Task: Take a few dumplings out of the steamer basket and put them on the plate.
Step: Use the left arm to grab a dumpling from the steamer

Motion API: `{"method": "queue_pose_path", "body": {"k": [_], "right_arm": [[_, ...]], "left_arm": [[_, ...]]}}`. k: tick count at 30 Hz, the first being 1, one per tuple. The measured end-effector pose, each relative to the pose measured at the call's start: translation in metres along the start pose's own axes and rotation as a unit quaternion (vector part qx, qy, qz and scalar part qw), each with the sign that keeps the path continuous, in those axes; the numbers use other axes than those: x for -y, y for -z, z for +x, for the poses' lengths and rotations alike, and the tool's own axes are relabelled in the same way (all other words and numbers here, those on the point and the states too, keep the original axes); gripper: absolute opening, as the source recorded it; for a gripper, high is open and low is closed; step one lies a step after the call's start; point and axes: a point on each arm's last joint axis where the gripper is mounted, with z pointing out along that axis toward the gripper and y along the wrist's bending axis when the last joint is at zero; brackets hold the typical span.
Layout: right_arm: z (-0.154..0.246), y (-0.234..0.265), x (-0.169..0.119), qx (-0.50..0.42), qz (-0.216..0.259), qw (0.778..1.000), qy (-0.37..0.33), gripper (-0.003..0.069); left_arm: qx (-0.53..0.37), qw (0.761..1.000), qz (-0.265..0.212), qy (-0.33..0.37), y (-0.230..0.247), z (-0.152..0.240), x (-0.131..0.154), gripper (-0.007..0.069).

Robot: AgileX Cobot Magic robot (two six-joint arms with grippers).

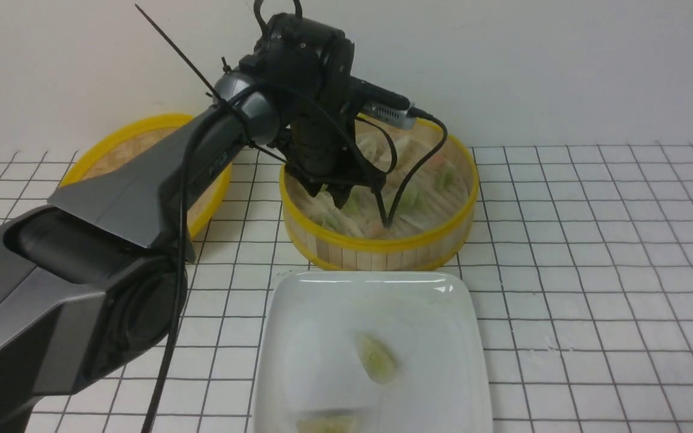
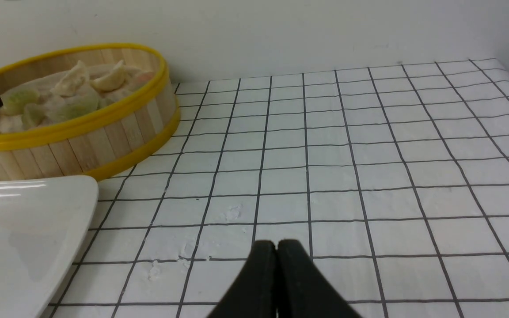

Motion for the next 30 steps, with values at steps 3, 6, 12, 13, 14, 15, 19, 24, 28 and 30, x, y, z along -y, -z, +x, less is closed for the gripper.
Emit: {"method": "queue_pose_path", "body": {"k": [3,6,12,13,14,15,19,24,28,30], "right_arm": [[0.000,0.000,0.000,0.000,0.000,1.000,0.000,-0.0014],[0.000,0.000,0.000,0.000,0.000,1.000,0.000,-0.0014],[0.000,0.000,0.000,0.000,0.000,1.000,0.000,-0.0014],[0.000,0.000,0.000,0.000,0.000,1.000,0.000,-0.0014],[0.000,0.000,0.000,0.000,0.000,1.000,0.000,-0.0014],[0.000,0.000,0.000,0.000,0.000,1.000,0.000,-0.0014],[0.000,0.000,0.000,0.000,0.000,1.000,0.000,-0.0014],[0.000,0.000,0.000,0.000,0.000,1.000,0.000,-0.0014],[0.000,0.000,0.000,0.000,0.000,1.000,0.000,-0.0014],[0.000,0.000,0.000,0.000,0.000,1.000,0.000,-0.0014]], "left_arm": [[-0.008,1.000,0.000,0.000,-0.009,0.002,0.001,0.0455],[-0.022,1.000,0.000,-0.001,-0.023,0.004,0.002,0.0536],[-0.025,1.000,0.001,0.004,-0.031,0.005,0.002,0.0532],[-0.025,1.000,0.001,0.005,-0.031,0.005,0.002,0.0526],[-0.025,1.000,0.001,0.014,-0.031,0.005,0.002,0.0498],[-0.025,1.000,0.000,0.019,-0.031,0.005,0.002,0.0484],[-0.025,0.999,0.000,0.041,-0.031,0.005,0.002,0.0368],[-0.026,0.999,0.000,0.047,-0.031,0.006,0.003,0.0328],[-0.025,0.999,0.005,0.048,-0.031,0.005,0.003,0.0328],[-0.024,0.998,0.008,0.050,-0.030,0.004,0.004,0.0328]]}}
